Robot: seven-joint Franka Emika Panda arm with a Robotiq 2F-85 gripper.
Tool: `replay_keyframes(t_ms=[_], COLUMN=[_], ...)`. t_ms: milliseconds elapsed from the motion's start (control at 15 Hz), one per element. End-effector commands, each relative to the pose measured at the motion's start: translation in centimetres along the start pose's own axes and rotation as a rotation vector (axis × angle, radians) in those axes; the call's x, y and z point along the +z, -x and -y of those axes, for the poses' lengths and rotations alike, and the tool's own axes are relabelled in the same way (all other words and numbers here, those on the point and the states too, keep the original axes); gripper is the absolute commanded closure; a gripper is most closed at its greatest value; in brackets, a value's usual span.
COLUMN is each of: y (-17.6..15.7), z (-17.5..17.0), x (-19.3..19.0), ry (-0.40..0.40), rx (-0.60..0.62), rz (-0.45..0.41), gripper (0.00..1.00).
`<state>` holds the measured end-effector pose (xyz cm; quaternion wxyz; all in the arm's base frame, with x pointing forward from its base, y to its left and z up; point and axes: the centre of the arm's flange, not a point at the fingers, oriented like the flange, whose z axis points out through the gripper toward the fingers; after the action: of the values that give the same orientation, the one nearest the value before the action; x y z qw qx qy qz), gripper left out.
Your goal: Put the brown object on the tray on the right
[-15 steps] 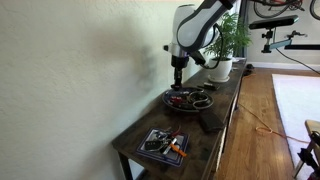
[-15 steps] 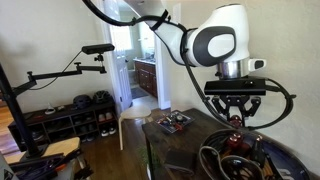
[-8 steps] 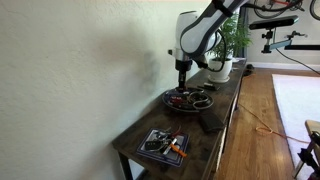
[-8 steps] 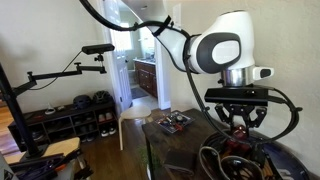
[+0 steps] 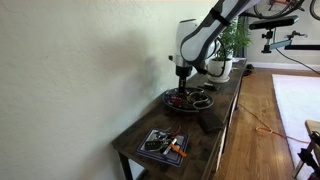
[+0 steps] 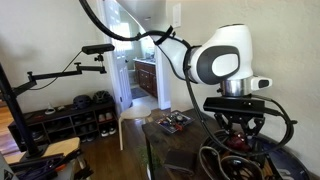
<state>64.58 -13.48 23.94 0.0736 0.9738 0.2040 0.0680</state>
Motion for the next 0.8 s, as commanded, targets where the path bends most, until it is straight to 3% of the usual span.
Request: replay_keyframes(t_ms=[0, 267, 733], y=[-0.1, -0.3, -0.8], z=[0.3, 0.7, 3.7], x=[-0.6, -1.9, -7.1], ry=[0.041, 0.052, 0.018], rx=[0.004, -0.008, 0.079], rz=[-0.017, -0.031, -0.027], gripper=[0.27, 0.02, 0.0])
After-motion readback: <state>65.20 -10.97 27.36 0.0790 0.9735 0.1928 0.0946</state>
